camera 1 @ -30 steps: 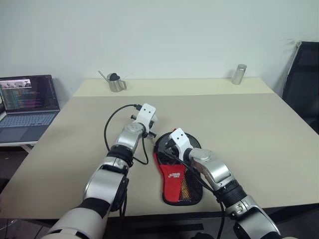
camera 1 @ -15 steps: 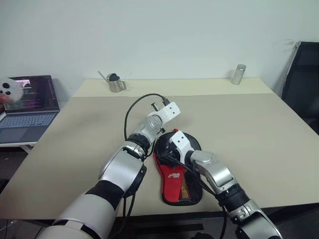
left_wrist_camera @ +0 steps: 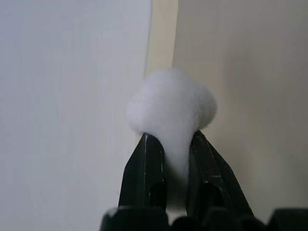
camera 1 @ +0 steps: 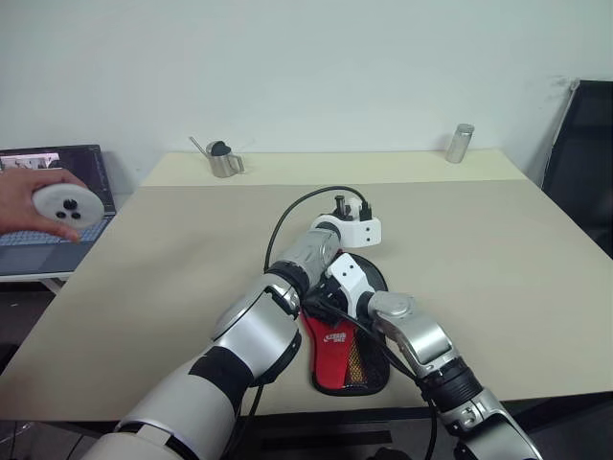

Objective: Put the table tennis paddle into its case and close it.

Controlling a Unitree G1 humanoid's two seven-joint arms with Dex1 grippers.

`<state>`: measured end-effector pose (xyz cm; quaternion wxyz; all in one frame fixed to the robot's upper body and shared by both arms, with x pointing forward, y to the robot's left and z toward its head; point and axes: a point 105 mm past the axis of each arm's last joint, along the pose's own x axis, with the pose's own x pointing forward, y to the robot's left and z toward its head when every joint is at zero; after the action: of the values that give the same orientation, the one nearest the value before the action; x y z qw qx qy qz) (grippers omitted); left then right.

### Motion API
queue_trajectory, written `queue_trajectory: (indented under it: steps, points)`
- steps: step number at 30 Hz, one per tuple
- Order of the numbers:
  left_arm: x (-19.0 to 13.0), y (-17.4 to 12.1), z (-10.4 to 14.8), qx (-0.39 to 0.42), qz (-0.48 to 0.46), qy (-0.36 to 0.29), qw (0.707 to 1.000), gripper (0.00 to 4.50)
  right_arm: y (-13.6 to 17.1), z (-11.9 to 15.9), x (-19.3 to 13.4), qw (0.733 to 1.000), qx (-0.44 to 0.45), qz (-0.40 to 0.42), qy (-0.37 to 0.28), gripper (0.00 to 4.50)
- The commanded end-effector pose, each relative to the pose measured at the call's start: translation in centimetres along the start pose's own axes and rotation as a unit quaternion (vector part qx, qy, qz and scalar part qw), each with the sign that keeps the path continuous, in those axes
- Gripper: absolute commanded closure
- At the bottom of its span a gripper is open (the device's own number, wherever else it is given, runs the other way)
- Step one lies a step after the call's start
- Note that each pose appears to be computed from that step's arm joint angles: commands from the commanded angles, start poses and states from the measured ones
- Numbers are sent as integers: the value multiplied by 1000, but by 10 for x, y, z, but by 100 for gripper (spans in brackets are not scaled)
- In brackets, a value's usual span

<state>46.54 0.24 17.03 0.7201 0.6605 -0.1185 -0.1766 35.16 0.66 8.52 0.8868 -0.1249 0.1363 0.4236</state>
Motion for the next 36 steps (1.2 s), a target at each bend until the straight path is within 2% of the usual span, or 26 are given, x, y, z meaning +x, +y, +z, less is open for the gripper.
queue_trajectory:
  steps: [1, 6, 10, 15, 20, 22, 23, 29, 36]
  points:
    - [2, 10, 73, 40, 32, -116, 992, 431, 16, -30, 7, 997, 35, 23, 61, 0]
    - [-2, -16, 88, 53, -14, -144, 988, 431, 18, -29, 8, 997, 38, 23, 59, 0]
    - [-5, -47, 79, 18, -108, -122, 986, 431, 18, -30, 8, 997, 40, 23, 59, 0]
    - [-14, -76, 65, -9, -197, -110, 974, 260, 17, -30, 9, 997, 43, 25, 59, 0]
    - [-13, -73, 59, -7, -191, -107, 976, 84, 17, -29, 11, 997, 42, 28, 58, 0]
    - [-12, -69, 55, -12, -187, -104, 977, 21, 17, -29, 12, 997, 40, 30, 58, 0]
    - [-12, -65, 53, -15, -183, -104, 978, 6, 17, -29, 12, 997, 40, 30, 58, 0]
    - [-10, -42, 47, -33, -151, -120, 981, 6, 14, -30, 12, 997, 40, 32, 59, 0]
    - [-10, -26, 24, -10, -126, -110, 986, 6, 14, -31, 14, 997, 40, 34, 60, 0]
